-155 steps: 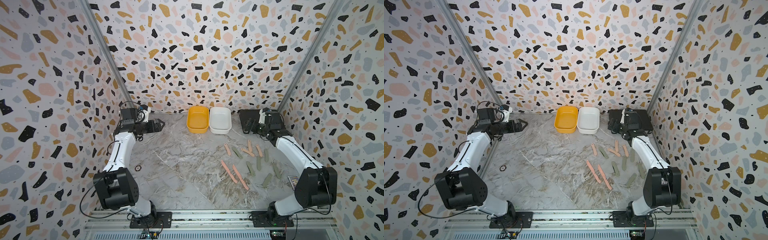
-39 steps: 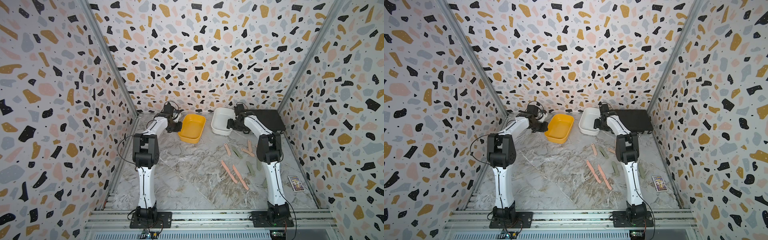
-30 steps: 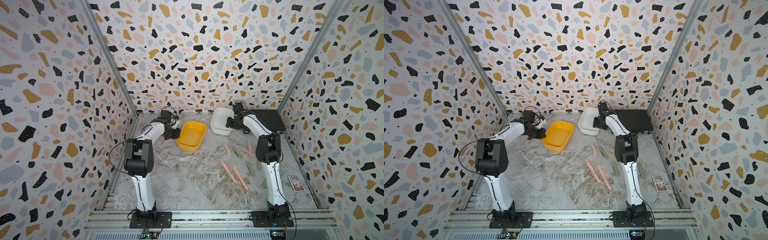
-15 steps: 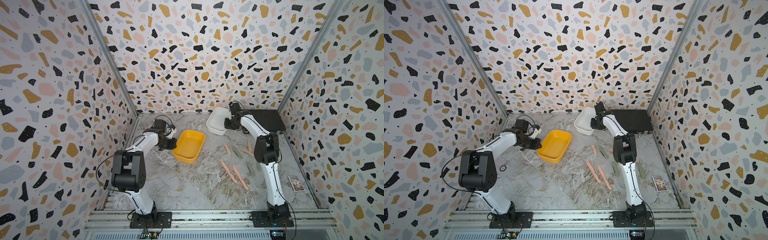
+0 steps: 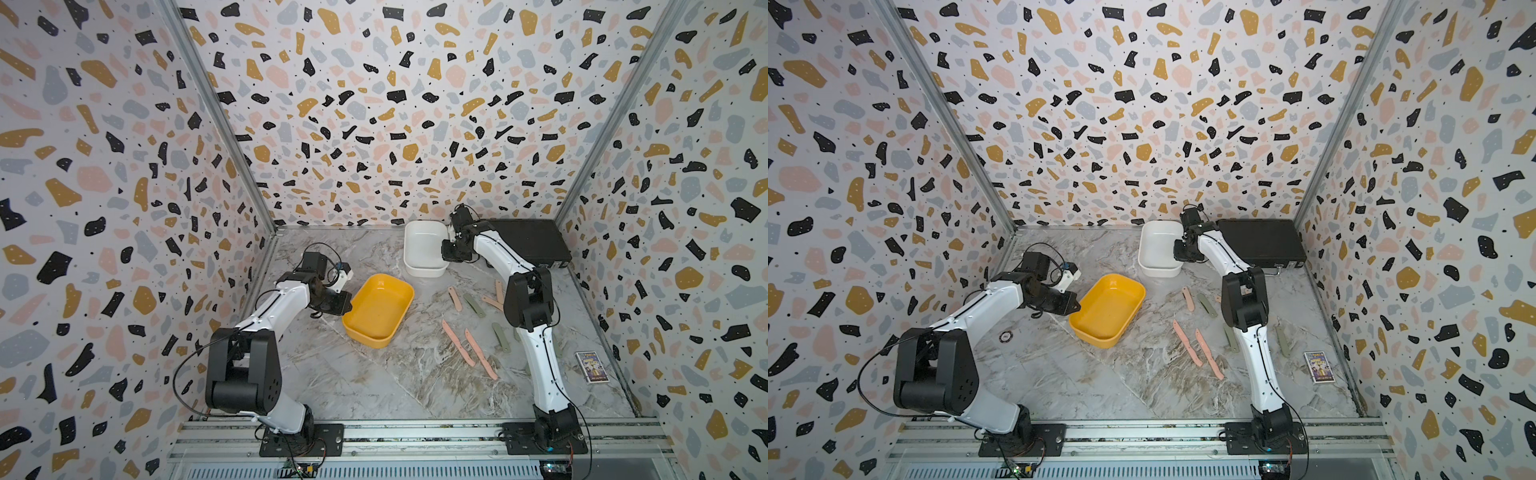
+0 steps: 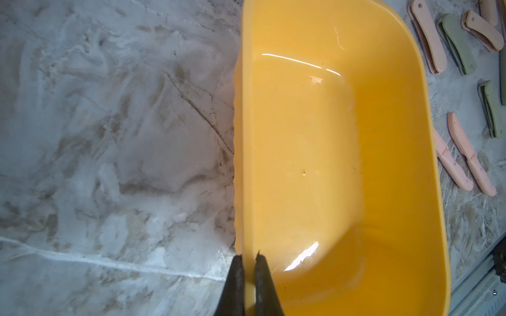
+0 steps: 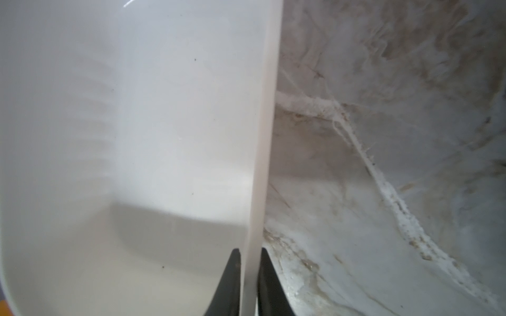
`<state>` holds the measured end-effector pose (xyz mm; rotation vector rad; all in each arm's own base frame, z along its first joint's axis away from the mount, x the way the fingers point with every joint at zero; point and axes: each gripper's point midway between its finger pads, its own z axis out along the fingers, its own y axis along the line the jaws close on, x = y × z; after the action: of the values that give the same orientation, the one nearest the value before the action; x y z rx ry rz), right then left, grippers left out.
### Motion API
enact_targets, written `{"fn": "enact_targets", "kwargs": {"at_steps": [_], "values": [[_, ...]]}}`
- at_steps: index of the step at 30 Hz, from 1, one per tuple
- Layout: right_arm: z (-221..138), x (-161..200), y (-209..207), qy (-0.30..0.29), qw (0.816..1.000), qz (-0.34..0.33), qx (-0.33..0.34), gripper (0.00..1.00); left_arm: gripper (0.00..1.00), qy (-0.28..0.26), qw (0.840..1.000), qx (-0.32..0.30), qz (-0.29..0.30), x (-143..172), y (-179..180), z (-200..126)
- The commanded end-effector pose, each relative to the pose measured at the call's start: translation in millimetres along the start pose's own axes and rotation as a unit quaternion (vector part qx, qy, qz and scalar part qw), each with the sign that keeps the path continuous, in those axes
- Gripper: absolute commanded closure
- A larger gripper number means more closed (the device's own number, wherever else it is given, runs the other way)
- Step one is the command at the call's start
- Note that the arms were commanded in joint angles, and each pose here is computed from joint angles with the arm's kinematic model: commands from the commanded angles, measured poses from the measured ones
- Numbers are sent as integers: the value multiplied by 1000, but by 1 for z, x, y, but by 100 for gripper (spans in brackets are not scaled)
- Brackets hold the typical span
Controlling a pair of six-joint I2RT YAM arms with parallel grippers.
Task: Place the fruit knives into the storage box by color
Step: Move the storage box to the center of the board.
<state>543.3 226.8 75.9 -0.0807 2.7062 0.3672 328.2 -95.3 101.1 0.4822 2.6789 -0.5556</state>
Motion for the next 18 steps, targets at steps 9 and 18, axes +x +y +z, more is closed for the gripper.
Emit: {"fn": "enact_targets", "kwargs": {"at_steps": [9, 18], "values": [[-25, 23, 39, 11, 999, -36, -16, 86, 100, 23, 999, 30, 18, 29, -14, -4], [-36, 47, 54, 17, 998, -51, -23, 85, 94, 32, 999, 37, 21, 37, -18, -4]]}}
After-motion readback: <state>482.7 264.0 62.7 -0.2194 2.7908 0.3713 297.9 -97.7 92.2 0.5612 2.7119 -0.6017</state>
